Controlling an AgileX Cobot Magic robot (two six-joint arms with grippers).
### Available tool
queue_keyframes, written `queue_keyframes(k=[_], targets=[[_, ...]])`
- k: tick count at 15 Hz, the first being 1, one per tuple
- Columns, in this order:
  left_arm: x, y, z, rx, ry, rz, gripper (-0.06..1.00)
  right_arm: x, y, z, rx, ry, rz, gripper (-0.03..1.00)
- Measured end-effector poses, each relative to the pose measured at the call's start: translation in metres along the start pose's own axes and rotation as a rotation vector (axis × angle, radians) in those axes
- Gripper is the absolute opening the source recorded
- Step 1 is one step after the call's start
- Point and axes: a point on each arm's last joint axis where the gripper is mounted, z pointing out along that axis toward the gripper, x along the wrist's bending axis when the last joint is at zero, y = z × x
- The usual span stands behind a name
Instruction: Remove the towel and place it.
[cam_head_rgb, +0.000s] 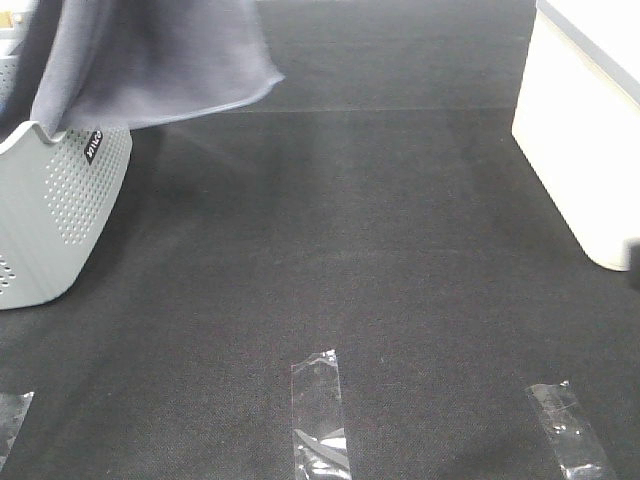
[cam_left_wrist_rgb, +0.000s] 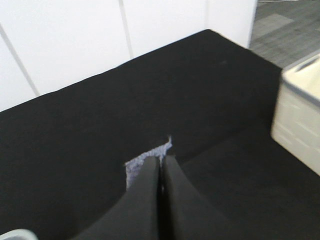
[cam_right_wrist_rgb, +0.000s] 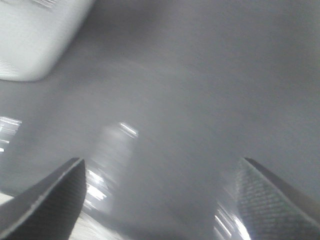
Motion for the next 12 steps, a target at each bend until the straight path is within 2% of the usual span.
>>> queue_keyframes(k=[3, 6, 7, 9, 12], targets=[[-0.046, 0.004, 0.0, -0.01, -0.105, 0.04, 0.0, -0.005, 0.019, 0.025, -0.004, 0.155, -0.039, 0.76], [-0.076, 0.006, -0.003, -0.016, -0.174, 0.065, 0.0, -0.015, 0.036, 0.052, -0.05, 0.276, -0.088, 0.76], [-0.076, 0.006, -0.003, -0.016, -0.174, 0.065, 0.0, -0.015, 0.036, 0.052, -0.05, 0.276, -0.088, 0.76], [-0.087, 0.007, -0.006, -0.021, -0.202, 0.076, 0.0, -0.025, 0.047, 0.07, -0.126, 0.326, -0.126, 0.76], [-0.093, 0.01, -0.012, -0.034, -0.224, 0.073, 0.0, -0.045, 0.059, 0.099, -0.245, 0.351, -0.181, 0.76]])
